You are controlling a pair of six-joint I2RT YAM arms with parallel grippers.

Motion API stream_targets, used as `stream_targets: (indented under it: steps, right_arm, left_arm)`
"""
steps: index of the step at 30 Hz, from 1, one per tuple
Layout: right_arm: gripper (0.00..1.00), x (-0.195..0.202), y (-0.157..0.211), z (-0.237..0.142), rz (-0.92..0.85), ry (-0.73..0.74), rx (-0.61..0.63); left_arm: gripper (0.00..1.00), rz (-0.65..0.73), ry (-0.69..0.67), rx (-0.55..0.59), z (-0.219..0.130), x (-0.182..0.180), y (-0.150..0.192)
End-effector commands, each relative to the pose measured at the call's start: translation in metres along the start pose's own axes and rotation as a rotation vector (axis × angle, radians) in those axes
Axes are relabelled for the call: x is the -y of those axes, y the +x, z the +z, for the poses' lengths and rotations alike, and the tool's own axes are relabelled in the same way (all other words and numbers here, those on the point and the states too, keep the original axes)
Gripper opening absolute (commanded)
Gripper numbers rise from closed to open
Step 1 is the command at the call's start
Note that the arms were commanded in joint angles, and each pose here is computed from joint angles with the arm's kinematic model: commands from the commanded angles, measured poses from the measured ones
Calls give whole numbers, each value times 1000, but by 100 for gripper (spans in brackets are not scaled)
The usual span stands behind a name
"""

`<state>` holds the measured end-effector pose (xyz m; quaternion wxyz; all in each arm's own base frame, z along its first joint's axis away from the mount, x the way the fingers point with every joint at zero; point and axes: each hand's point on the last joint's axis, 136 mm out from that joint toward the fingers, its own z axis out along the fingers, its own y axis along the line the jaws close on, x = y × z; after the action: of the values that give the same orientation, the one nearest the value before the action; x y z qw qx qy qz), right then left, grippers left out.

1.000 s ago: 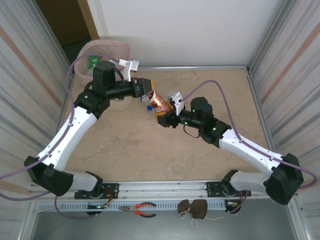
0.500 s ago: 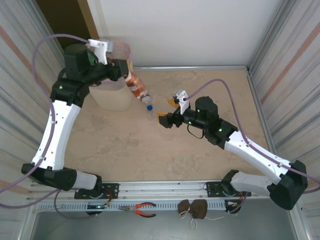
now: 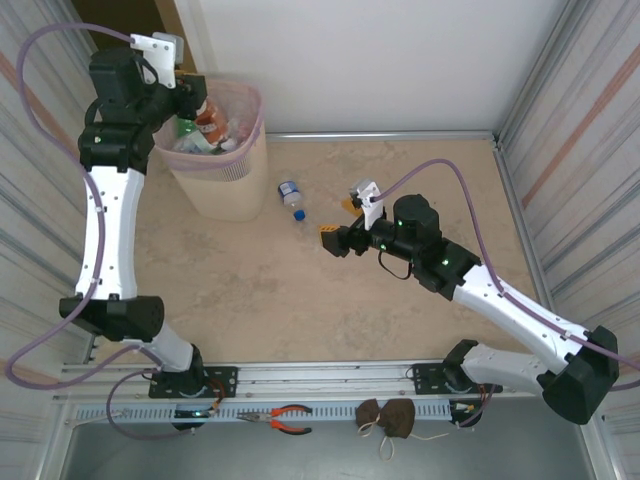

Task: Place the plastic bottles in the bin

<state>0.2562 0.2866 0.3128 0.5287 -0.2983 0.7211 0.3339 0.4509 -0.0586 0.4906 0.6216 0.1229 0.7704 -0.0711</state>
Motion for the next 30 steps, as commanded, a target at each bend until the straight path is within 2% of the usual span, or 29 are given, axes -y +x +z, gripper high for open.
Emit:
stream_targets:
  steps: [1,8,17,22,30]
  right_arm:
    - [85,-4,-20,-10,-4,8,52]
    - [85,-4,-17,-7,-1,1,40]
    - [85,-4,-13,-6,6,2,29]
    - [85,-4,-10,-3,11,3,20]
    - [85,-4,-6,2,16,-3,4]
  left_arm:
    - [16,136,-120,46,1,-26,-18]
    - [16,237,-216,14,22,-52,-10]
    - [16,292,-291,-113,45,-81,24]
    - [16,279,-300,-217,58,-94,59]
    - [16,199,-230,-356,78,-95,123]
